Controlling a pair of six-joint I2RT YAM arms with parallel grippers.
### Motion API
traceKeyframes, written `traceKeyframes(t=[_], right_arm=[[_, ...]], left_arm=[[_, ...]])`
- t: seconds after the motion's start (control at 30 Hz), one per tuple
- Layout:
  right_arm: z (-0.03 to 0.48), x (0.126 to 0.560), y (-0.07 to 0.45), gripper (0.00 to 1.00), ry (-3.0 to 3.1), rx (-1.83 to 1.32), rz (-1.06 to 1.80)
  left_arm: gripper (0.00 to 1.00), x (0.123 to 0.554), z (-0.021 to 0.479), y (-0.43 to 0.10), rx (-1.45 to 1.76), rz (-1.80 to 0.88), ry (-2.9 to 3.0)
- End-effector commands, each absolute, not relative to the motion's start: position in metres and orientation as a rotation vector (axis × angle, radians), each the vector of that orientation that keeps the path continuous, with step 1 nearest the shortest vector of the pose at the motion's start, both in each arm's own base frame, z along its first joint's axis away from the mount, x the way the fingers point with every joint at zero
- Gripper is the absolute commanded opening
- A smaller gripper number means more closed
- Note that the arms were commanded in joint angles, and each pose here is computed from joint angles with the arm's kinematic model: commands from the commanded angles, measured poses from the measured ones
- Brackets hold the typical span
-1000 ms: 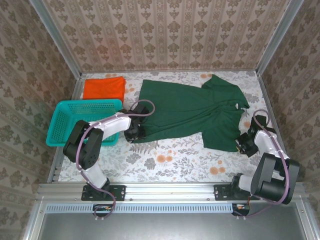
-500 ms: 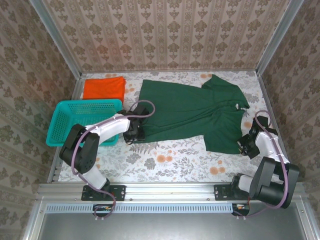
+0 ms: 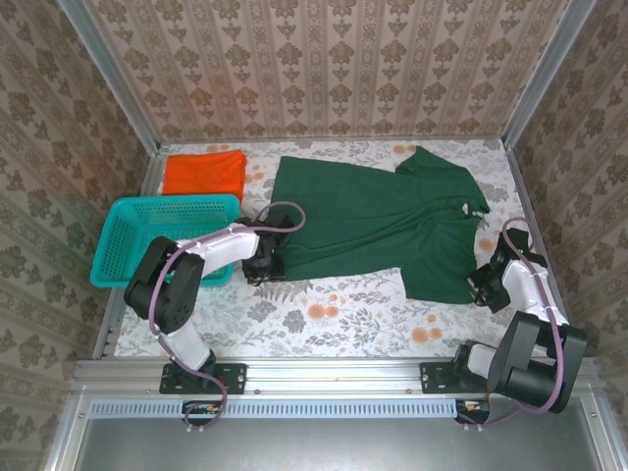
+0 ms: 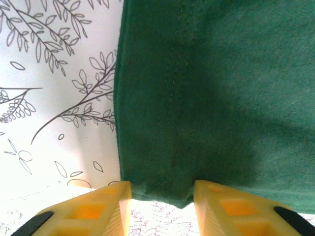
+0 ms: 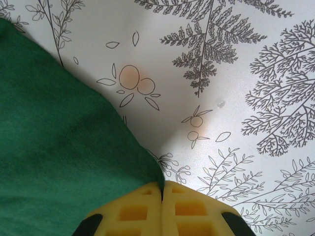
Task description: Fold and stack the t-shirts
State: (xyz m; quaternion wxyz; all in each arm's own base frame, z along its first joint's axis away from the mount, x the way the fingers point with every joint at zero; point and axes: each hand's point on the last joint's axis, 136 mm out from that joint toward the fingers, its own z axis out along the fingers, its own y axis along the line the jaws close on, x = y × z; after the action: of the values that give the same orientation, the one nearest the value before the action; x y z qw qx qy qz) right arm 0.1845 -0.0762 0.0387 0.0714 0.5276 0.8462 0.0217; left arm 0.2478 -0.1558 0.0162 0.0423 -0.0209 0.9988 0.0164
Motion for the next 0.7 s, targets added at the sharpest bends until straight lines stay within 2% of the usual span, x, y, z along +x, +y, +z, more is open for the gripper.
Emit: traceKeyframes(t=[0.0, 0.1, 0.3, 0.47, 0.67], right_arm=[[0.041, 0.177, -0.076, 0.0, 2.557, 1.593, 0.045], [0.045, 0.179, -0.077, 0.0, 2.555, 1.584, 0.042], [0.06, 0.186, -0.07, 0.0, 2.554, 1.564, 0.132], [0.091, 0.19, -0.045, 0.0, 2.56, 1.532, 0.34], [0.123, 0.168, -0.026, 0.0, 2.606, 1.521, 0.383]], left_arm=[[0.33, 0.242, 0.001, -0.148, -0.085, 0.101, 3.095], [0.24, 0.242, -0.001, -0.147, -0.077, 0.11, 3.099], [0.0, 0.237, 0.013, -0.15, 0.013, 0.069, 3.093], [0.0, 0.224, 0.038, -0.162, 0.216, -0.027, 3.109], [0.0, 0.195, 0.054, -0.173, 0.482, -0.024, 3.162]])
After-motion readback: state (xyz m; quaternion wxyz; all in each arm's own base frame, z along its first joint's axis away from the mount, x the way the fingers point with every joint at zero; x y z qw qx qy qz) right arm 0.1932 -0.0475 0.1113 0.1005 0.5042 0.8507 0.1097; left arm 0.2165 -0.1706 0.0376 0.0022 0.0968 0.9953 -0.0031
